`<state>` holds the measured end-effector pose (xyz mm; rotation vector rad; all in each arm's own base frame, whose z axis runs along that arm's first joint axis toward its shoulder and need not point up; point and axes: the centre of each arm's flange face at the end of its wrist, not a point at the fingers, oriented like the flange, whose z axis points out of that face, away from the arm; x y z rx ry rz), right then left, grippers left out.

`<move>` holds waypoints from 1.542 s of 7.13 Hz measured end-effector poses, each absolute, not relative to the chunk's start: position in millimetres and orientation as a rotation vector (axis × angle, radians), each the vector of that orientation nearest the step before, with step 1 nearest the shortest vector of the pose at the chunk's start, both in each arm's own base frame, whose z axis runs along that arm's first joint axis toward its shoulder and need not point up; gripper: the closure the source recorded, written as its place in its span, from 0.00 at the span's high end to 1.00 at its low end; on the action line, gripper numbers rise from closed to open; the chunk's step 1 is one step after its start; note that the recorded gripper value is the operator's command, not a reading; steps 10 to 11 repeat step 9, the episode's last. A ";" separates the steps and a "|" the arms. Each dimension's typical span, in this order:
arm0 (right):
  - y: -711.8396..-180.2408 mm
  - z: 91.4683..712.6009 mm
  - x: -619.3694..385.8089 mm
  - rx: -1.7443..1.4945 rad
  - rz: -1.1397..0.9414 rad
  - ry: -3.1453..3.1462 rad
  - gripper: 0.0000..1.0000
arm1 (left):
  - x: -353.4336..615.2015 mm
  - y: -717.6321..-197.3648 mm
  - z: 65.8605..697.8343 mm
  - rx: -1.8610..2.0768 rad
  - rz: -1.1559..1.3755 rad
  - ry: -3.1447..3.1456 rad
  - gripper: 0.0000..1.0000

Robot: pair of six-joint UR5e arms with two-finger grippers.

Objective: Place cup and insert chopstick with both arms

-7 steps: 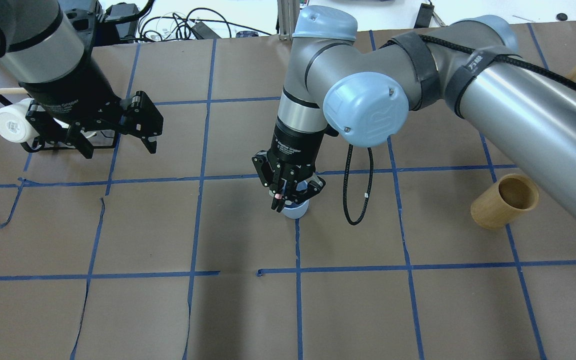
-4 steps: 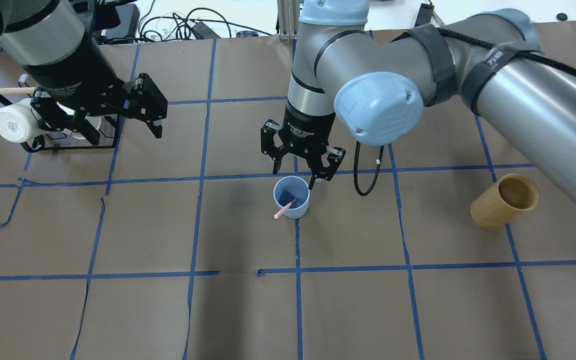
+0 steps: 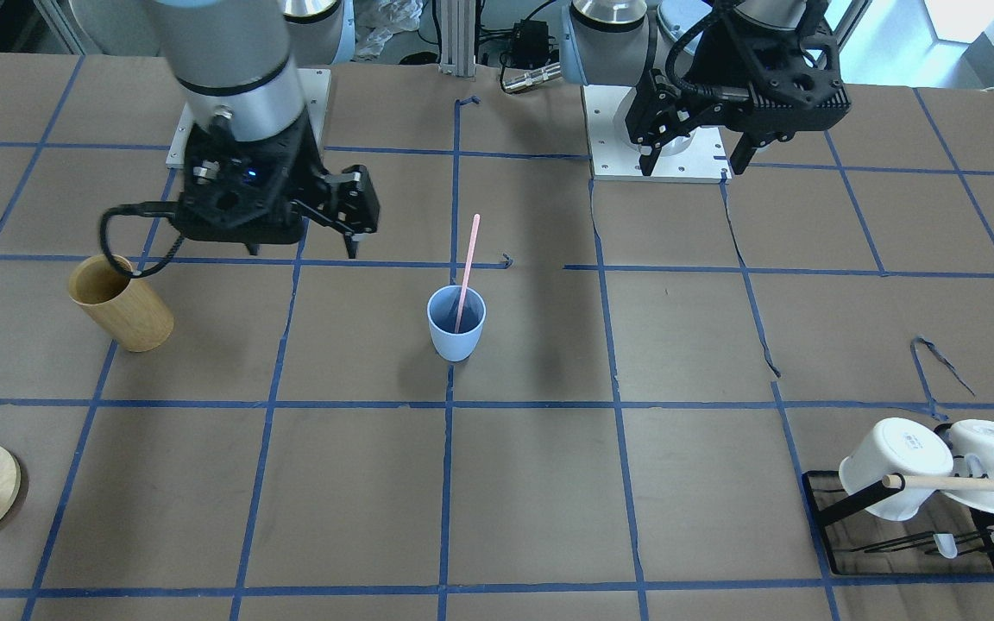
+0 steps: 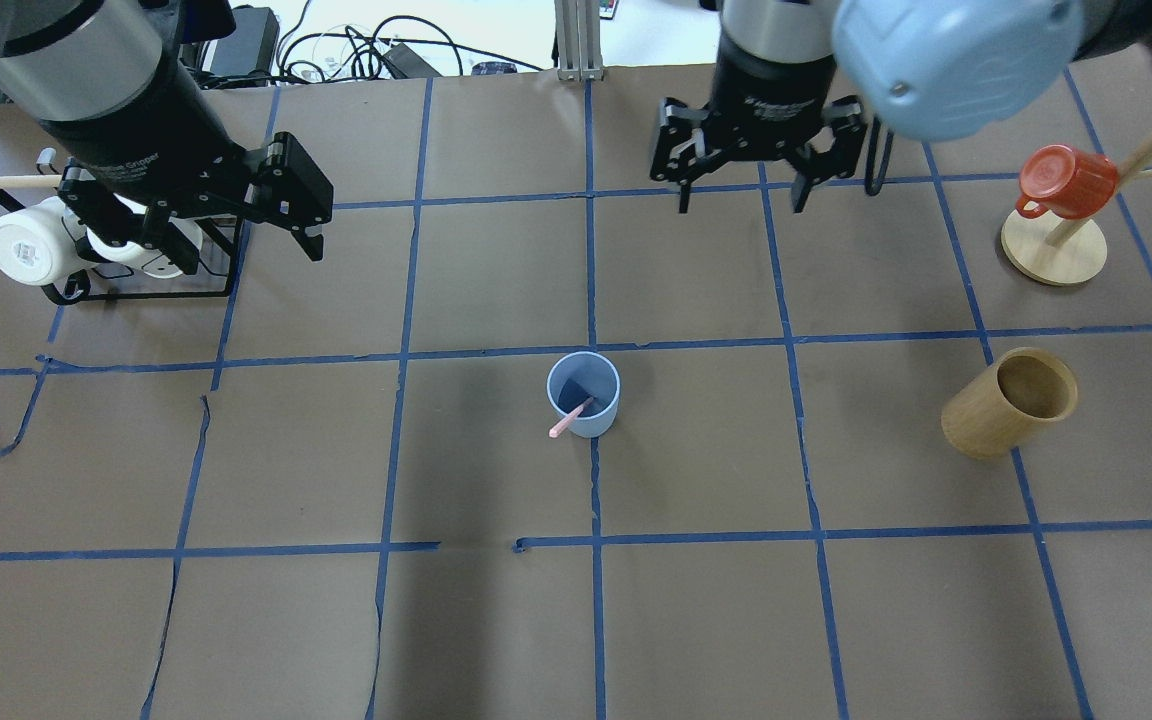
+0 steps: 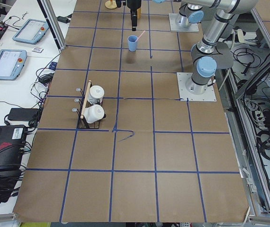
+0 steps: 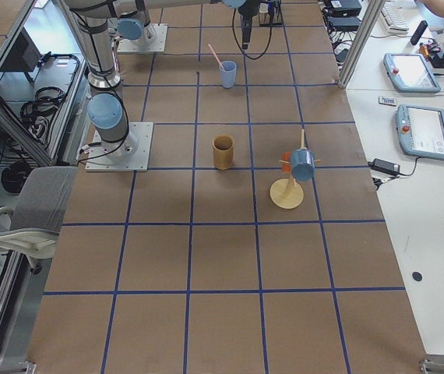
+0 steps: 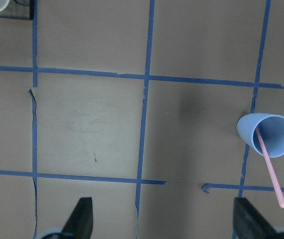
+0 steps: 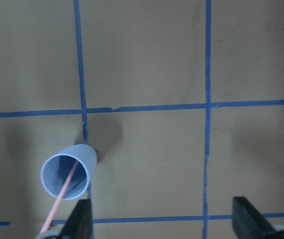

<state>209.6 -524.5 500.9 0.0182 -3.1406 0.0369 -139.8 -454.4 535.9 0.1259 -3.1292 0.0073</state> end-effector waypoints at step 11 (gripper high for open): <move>-498.0 509.6 131.3 0.172 0.221 -3.108 1.00 | -135.2 -453.1 538.6 0.140 0.018 -3.132 1.00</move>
